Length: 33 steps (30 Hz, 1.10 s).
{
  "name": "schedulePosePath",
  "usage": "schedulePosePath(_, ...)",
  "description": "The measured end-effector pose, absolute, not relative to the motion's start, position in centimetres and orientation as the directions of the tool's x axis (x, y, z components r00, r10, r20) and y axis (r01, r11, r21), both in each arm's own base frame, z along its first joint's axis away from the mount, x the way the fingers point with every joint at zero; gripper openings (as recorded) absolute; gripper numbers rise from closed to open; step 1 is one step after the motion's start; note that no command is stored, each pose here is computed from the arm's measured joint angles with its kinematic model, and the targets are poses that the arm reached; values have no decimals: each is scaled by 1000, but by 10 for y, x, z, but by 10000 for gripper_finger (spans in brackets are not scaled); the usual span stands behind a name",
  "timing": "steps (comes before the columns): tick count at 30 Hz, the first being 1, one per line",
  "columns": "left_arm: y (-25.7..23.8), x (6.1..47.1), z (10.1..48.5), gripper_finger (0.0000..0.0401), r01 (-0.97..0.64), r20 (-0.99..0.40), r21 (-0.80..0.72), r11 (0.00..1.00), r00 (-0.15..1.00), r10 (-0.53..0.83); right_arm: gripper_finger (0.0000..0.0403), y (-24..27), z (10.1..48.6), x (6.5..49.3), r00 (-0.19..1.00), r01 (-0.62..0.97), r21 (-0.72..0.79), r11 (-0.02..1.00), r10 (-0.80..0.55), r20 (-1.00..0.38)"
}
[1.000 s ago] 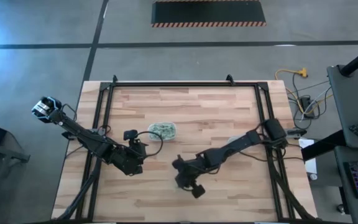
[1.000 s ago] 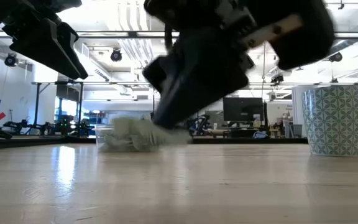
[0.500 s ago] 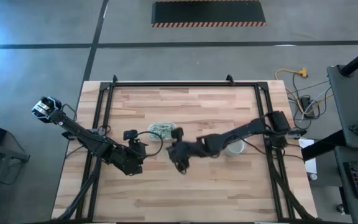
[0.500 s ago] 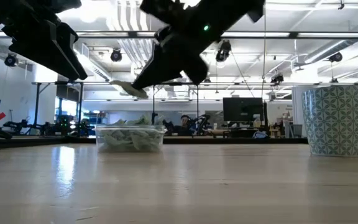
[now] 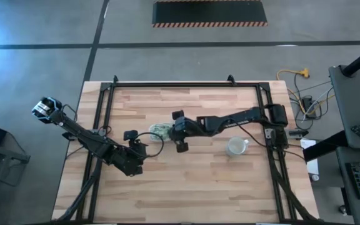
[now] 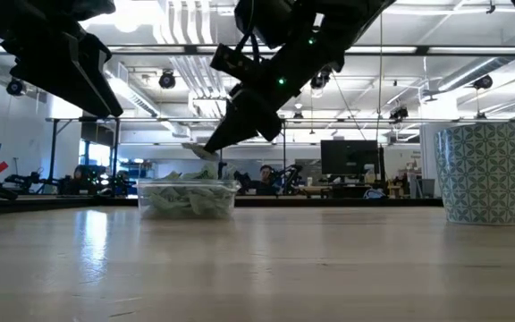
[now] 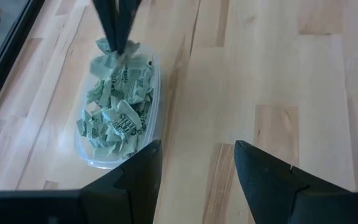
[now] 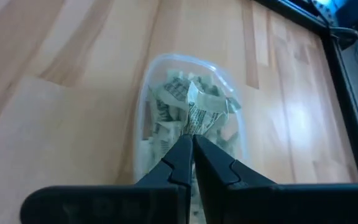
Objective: Pick and place Stevia / Truvia into bins
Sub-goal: Put the stevia packet into the transparent bin
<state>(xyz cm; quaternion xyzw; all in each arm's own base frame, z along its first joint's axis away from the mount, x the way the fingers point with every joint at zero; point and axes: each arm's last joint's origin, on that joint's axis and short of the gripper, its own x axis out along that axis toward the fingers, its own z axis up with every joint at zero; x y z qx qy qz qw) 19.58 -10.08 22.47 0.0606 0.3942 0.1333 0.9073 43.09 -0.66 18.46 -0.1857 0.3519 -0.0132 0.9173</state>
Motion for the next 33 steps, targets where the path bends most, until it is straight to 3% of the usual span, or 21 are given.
schedulePosePath(17,-101,197,225,185,-196,-695,210,958,659,287,9,-19,173,429,775,-140,-331,933,-105,-624)
schedulePosePath(33,-101,197,226,185,-198,-694,208,958,660,287,9,-27,157,432,750,-71,-333,940,-170,-639)
